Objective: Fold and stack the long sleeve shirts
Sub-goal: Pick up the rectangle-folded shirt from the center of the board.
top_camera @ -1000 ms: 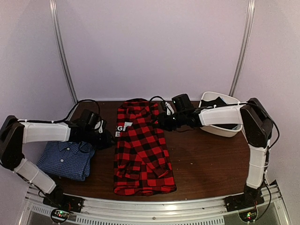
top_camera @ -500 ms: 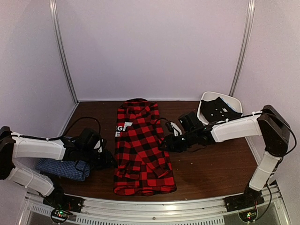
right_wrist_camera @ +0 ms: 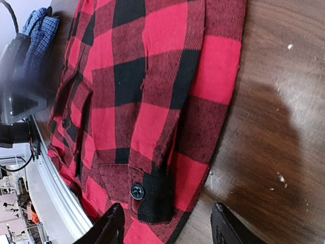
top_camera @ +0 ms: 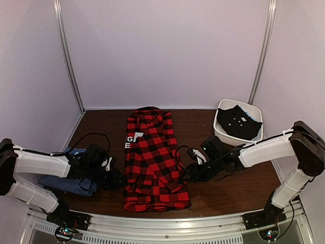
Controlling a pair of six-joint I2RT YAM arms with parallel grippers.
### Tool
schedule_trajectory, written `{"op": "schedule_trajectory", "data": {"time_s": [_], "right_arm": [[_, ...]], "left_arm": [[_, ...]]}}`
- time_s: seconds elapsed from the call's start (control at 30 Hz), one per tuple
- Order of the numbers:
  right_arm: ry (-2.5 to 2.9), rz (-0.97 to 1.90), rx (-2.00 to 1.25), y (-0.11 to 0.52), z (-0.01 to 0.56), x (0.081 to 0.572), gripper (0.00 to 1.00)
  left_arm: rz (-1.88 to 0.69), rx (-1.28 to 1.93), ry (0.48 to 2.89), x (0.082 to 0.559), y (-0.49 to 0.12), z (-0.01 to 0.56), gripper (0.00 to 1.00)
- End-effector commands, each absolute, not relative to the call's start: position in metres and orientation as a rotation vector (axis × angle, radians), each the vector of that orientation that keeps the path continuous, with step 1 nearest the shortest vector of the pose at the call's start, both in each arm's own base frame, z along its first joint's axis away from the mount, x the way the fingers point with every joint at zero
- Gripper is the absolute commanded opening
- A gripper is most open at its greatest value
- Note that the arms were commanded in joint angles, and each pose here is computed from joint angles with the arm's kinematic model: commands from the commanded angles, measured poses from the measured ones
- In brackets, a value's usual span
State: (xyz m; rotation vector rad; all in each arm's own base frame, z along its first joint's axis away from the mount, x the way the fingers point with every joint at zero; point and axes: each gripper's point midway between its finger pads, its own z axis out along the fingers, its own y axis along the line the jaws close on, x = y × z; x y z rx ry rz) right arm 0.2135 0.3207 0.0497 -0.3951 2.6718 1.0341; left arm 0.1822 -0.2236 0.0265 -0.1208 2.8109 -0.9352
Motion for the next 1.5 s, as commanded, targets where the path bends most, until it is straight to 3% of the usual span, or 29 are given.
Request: {"op": "schedule_trajectory", "data": {"time_s": [0.0, 0.93, 1.23, 1.47], "right_arm": [[2.669, 1.041, -0.384, 0.319, 0.05, 0.204, 0.59], [2.732, 1.111, -0.318, 0.322, 0.017, 0.185, 0.5], [2.731, 1.12, -0.304, 0.32, 0.016, 0.182, 0.42], [2.72, 1.146, -0.313, 0.326, 0.018, 0.182, 0.37]], "left_arm": [[-0.999, -0.068, 2.81, 0.174, -0.228, 0.028, 0.47], [-0.991, -0.102, 2.975, 0.141, -0.223, -0.009, 0.36], [-0.944, -0.129, 3.018, 0.129, -0.214, -0.013, 0.41], [-0.972, -0.12, 3.013, 0.131, -0.224, -0.011, 0.35]]}}
